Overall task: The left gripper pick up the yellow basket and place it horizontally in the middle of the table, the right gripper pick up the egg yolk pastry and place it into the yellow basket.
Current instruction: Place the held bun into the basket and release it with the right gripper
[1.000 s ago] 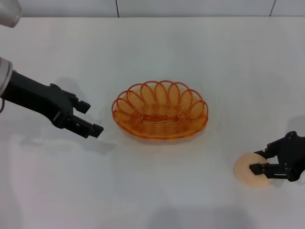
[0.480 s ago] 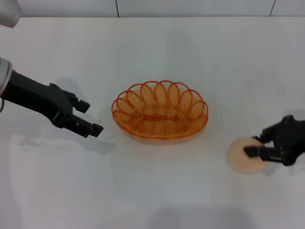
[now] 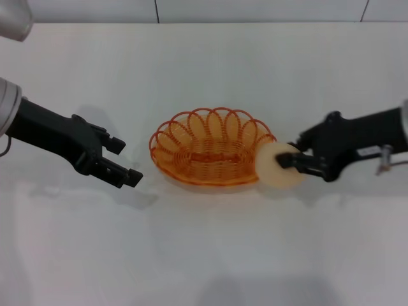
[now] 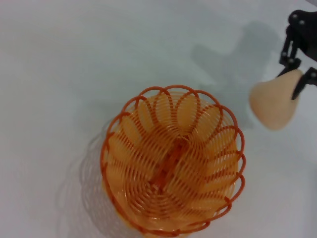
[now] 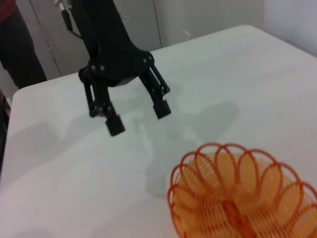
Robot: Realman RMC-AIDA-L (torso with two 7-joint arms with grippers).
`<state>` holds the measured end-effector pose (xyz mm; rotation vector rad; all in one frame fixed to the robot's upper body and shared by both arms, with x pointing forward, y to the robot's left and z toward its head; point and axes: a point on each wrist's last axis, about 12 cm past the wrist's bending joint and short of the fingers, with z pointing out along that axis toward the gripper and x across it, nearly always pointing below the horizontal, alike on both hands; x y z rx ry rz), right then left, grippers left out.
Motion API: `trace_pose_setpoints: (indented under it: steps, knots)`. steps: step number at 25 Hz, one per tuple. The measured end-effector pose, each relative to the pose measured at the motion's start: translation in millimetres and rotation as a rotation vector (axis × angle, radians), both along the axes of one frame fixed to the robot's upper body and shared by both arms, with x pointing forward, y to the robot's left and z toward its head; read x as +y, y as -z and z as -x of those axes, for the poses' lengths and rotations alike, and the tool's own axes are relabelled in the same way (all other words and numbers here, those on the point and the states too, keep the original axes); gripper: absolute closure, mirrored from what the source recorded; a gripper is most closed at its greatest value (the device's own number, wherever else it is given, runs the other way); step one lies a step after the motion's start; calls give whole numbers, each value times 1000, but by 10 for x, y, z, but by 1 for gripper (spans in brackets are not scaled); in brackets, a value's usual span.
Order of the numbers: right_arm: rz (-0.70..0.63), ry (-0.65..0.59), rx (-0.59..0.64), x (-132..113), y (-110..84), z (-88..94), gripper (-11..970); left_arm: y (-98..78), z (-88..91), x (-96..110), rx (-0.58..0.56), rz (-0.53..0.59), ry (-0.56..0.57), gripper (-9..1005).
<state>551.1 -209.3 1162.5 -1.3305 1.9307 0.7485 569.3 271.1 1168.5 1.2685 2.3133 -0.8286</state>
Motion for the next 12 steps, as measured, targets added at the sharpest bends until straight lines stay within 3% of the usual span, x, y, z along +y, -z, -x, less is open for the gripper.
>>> trace_pose_setpoints:
  steps: [12]
  knots:
    - [18,-28,-75,493,40,-227,872,47,61,47,14,2,-5,109]
